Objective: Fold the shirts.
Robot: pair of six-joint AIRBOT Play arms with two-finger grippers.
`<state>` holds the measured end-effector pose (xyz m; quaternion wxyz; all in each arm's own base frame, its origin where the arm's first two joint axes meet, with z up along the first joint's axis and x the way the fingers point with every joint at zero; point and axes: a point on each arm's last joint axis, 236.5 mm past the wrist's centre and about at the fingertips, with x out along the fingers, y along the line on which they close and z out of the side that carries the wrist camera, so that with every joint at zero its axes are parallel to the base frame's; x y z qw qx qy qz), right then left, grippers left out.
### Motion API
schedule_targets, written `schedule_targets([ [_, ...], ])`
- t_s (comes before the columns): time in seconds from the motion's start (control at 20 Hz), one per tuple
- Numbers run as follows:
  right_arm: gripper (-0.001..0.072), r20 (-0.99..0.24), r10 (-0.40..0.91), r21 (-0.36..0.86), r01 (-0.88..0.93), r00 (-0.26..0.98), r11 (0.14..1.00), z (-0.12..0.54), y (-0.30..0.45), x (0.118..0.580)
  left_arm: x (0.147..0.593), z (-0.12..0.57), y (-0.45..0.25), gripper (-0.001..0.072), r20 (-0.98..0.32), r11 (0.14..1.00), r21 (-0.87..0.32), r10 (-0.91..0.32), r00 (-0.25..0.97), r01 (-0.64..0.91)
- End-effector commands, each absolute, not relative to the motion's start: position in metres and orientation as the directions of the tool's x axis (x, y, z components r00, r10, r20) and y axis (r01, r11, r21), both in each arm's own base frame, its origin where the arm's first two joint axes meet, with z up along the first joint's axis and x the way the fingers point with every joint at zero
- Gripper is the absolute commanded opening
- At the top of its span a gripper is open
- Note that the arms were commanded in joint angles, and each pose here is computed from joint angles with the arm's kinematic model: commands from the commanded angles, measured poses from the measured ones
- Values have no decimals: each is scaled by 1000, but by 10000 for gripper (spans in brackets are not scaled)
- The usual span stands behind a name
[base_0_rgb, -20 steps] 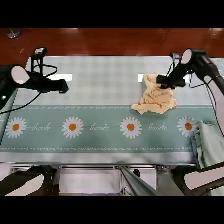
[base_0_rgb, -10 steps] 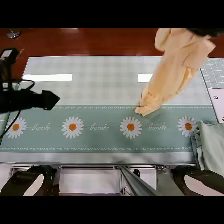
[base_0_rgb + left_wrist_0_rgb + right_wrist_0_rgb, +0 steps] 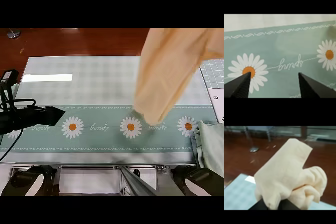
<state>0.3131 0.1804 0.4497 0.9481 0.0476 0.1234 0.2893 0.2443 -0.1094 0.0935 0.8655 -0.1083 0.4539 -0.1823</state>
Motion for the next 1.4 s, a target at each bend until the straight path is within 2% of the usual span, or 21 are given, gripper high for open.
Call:
schedule_targets([
  [0.0,37,-386,659,179,-648,646,740,395,235,296,247,92,-110,704,-738,908,-362,-418,529,213],
  [0.15,37,-615,642,265,-647,458,715,284,287,308,255,94,-103,704,-732,921,-330,-387,561,205],
  [0.25,37,-715,631,345,-635,299,691,198,331,302,256,91,-98,704,-741,929,-310,-368,561,200],
  [0.45,38,-792,609,478,-577,43,662,73,404,275,258,88,-94,704,-752,937,-291,-350,559,196],
  [0.6,56,-775,629,568,-510,-66,646,38,427,265,260,82,-74,704,-777,964,-195,-266,571,182],
  [0.65,289,-777,627,571,-489,-62,659,38,420,272,262,80,-66,704,-785,972,-155,-229,576,176],
  [0.7,646,-780,622,570,-478,-59,669,44,407,281,261,79,-65,704,-788,973,-151,-226,573,175],
  [0.8,619,-809,588,529,-451,-11,719,64,354,310,256,78,-81,703,-788,957,-224,-290,544,186],
  [0.85,619,-843,536,466,-436,44,770,72,315,327,253,76,-91,703,-791,943,-275,-334,514,189],
  [0.95,619,-926,338,268,-340,166,901,84,210,354,250,62,-102,703,-814,927,-331,-376,443,177],
  [1.0,619,-950,234,178,-255,207,950,87,156,357,249,52,-103,702,-837,927,-336,-375,398,167],
  [1.1,618,-967,123,104,-97,221,990,77,79,340,243,28,-112,702,-865,913,-382,-408,294,144],
  [1.2,617,-971,143,160,75,190,984,43,47,305,235,17,-151,701,-801,818,-535,-570,183,209],
  [1.25,617,-965,208,226,109,157,968,23,54,282,234,12,-166,702,-762,772,-599,-631,147,212],
  [1.35,617,-933,353,358,108,69,927,-12,89,234,238,-11,-176,702,-738,742,-649,-667,98,164],
])
